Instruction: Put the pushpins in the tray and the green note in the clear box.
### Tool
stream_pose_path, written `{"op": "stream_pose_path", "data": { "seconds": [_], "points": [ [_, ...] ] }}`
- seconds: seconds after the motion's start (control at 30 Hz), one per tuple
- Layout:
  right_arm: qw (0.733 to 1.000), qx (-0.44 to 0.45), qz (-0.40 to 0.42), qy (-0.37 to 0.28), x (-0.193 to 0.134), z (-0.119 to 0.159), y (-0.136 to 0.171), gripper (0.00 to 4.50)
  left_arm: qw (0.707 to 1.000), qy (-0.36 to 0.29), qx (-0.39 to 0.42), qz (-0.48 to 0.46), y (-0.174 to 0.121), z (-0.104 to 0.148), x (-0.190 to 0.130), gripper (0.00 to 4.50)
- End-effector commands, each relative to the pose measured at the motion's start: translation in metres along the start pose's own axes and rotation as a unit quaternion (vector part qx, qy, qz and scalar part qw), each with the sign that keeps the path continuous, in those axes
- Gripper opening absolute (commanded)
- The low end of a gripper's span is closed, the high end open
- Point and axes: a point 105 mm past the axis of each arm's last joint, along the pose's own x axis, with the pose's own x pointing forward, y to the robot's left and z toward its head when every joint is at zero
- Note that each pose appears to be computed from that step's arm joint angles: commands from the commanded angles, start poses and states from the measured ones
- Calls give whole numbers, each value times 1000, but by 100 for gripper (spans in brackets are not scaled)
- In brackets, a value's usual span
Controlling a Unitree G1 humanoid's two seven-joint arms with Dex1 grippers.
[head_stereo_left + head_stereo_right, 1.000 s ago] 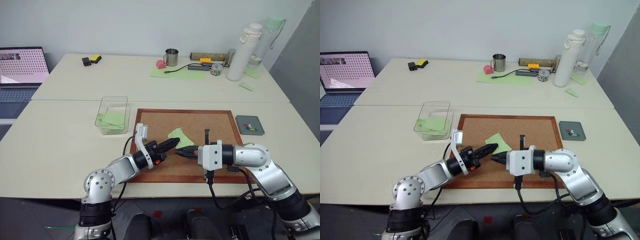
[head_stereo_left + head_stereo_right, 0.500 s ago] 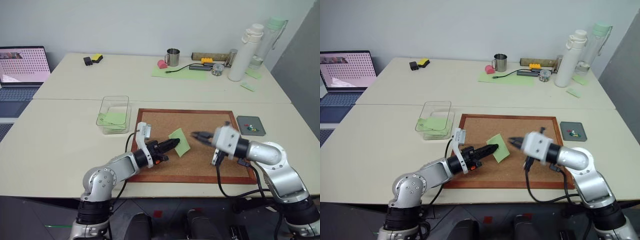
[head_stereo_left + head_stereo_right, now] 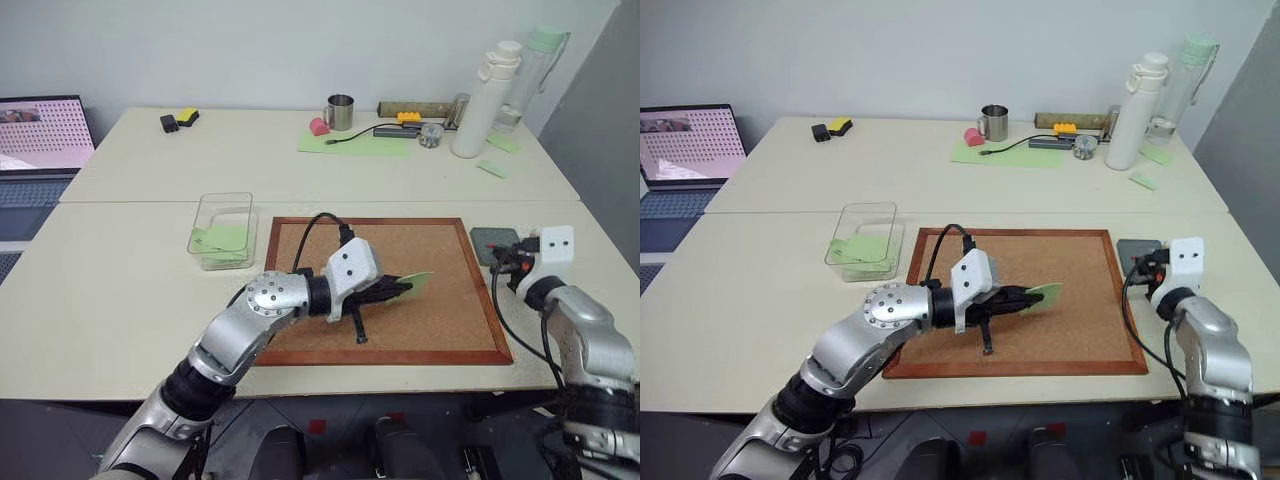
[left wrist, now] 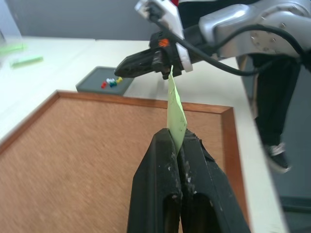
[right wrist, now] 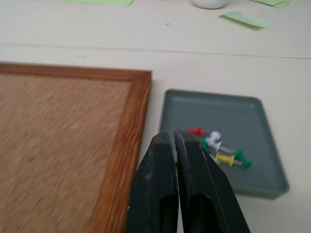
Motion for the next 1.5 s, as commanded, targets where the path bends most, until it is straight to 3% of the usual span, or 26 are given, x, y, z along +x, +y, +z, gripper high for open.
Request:
{"op": "stream_pose_path", "data": {
  "seconds": [0.03, 0.23, 0.53, 0.97, 1.1, 1.23, 1.4, 1.5],
  "points": [
    [999, 8, -17, -27, 12, 18, -16, 0, 998, -30, 52, 36, 14, 13, 3, 3],
    [999, 34, -19, -13, 30, 18, -28, 0, 997, -33, 52, 56, 16, 10, 8, 3],
    [999, 33, -8, -18, 38, 20, -31, 190, 997, -33, 34, 66, 15, 9, 6, 0],
    [999, 5, -2, -41, 29, 28, -32, 190, 997, -38, 11, 73, 18, 10, 5, 0],
    [986, -46, 134, -93, 9, 51, 21, 190, 989, -54, -47, 127, 37, 14, -9, 0],
    [946, -69, 297, -108, -31, 57, 93, 190, 961, -31, -65, 266, 79, 0, -48, 0],
    [894, -57, 429, -114, -78, 65, 164, 190, 873, 7, -63, 483, 134, -21, -132, 0],
    [874, -56, 471, -110, -94, 65, 188, 190, 814, 43, -44, 577, 150, -37, -174, 0]
  ]
}}
